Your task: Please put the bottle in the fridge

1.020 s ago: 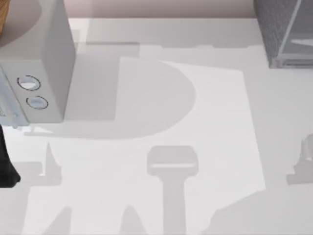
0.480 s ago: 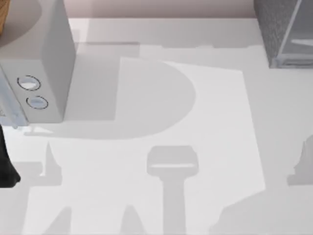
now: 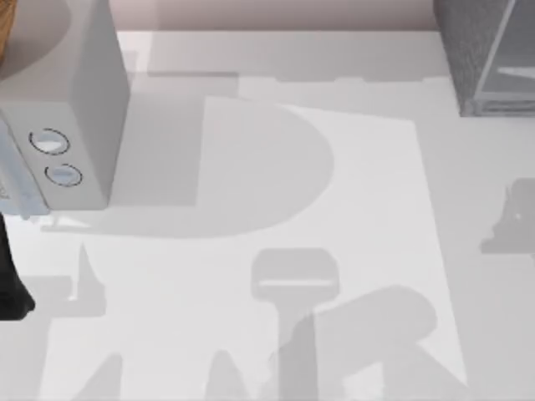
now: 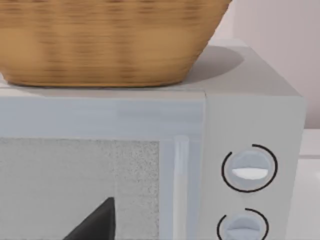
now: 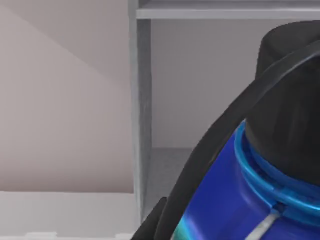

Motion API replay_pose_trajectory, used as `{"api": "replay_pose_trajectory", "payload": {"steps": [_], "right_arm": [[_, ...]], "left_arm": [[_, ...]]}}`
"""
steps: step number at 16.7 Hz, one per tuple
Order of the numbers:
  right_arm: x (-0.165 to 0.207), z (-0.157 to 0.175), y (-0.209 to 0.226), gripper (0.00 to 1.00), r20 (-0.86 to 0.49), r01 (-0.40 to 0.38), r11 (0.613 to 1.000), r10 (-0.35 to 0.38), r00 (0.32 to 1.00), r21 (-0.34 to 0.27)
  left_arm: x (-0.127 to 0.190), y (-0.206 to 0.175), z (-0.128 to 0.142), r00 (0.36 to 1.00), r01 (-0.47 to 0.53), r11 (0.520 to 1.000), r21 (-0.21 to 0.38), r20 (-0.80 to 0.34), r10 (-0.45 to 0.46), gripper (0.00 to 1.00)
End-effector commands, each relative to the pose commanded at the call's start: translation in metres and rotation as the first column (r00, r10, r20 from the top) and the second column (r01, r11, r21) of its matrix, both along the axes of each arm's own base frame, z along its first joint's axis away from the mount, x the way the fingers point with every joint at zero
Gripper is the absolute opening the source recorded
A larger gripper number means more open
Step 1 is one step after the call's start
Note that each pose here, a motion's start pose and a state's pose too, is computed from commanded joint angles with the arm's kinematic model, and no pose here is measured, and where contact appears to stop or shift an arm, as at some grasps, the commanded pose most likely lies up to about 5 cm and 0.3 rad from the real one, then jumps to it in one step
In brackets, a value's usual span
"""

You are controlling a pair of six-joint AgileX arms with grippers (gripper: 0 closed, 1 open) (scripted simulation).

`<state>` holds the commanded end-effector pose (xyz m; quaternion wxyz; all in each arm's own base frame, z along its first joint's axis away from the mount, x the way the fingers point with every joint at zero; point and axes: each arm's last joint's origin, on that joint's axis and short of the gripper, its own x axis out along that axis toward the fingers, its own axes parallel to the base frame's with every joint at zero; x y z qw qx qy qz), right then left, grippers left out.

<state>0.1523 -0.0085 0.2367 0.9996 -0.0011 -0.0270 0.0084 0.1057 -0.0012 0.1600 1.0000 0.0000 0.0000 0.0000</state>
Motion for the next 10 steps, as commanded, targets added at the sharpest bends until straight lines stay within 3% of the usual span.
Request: {"api": "replay_pose_trajectory", "payload": {"steps": [5, 10], "right_arm": [[0.085, 0.018, -0.022, 0.01, -0.026, 0.017, 1.000, -0.017, 1.000, -0.007], [0.179, -0.020, -0.057, 0.01, -0.060, 0.024, 1.000, -0.025, 0.998, -0.006]], "left_arm": [[0.000, 0.000, 0.000, 1.000, 0.000, 1.000, 0.000, 0.000, 0.000, 1.00], [0.000, 0.000, 0.000, 1.000, 0.000, 1.000, 0.000, 0.000, 0.000, 1.00]]}}
